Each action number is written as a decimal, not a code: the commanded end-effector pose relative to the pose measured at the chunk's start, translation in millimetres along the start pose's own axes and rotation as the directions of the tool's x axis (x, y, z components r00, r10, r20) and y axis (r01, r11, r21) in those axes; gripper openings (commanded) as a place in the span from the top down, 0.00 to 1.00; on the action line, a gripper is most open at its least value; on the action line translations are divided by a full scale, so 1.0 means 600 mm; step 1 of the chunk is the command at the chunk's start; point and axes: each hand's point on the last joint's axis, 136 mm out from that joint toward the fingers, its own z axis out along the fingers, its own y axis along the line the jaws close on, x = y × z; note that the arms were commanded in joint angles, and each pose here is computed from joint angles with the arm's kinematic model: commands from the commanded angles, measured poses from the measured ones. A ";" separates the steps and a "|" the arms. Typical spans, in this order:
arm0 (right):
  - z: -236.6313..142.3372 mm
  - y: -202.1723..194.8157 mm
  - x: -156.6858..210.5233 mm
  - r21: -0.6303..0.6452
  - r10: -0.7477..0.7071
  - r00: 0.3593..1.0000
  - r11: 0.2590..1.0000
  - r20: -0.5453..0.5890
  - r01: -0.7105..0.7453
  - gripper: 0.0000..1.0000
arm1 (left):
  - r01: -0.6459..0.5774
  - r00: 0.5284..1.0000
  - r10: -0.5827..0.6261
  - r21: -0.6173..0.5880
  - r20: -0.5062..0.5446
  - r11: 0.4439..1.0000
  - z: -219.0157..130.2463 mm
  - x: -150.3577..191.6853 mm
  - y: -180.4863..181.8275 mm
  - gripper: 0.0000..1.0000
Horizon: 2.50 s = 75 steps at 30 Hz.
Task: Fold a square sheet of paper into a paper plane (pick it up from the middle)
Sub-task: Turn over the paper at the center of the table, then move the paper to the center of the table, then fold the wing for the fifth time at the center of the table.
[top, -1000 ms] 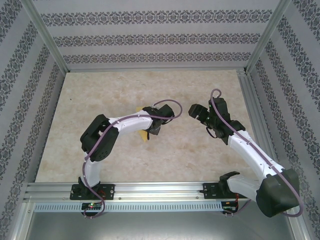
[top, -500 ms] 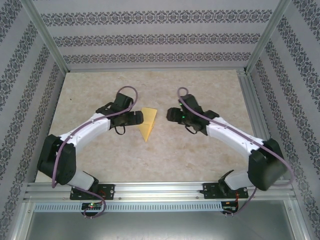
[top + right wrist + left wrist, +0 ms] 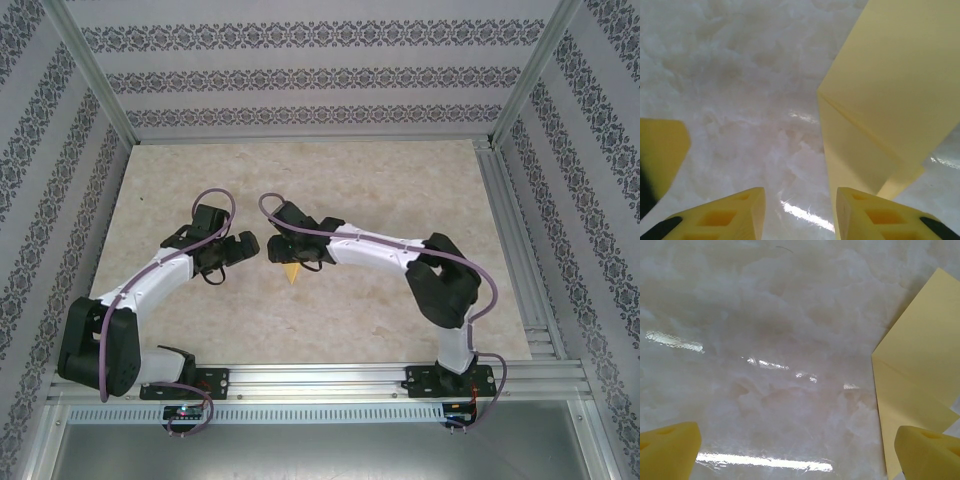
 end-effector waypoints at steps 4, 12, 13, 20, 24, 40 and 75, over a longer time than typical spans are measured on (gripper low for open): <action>0.053 -0.029 0.017 0.041 0.034 0.995 0.999 -0.094 -0.031 0.60 | 0.028 0.999 -0.030 0.048 0.036 0.998 -0.002 -0.017 -0.011 0.00; 0.086 -0.082 0.039 0.103 0.032 0.987 0.995 -0.155 -0.016 0.61 | 0.029 0.999 -0.030 0.062 0.019 0.998 0.004 -0.012 -0.015 0.00; 0.088 -0.088 0.045 0.106 0.027 0.986 0.994 -0.167 -0.009 0.60 | 0.029 0.999 -0.031 0.067 0.016 0.997 0.004 -0.012 -0.016 0.00; 0.076 -0.111 0.098 0.010 -0.144 0.953 0.988 -0.265 0.152 0.62 | 0.023 1.000 -0.021 0.122 -0.022 0.992 0.013 -0.002 -0.032 0.00; 0.049 -0.130 0.140 -0.097 -0.281 0.907 0.960 -0.313 0.264 0.62 | 0.012 0.999 -0.005 0.155 -0.046 0.988 0.017 0.006 -0.041 0.00; -0.072 -0.122 0.002 0.089 0.002 0.999 0.996 0.037 -0.006 0.54 | 0.032 0.999 -0.029 0.137 -0.029 0.990 0.020 0.003 -0.034 0.00; -0.022 -0.116 0.057 0.090 0.035 0.995 0.996 -0.094 -0.026 0.57 | 0.024 0.998 -0.012 0.218 -0.054 0.976 0.023 0.012 -0.056 0.00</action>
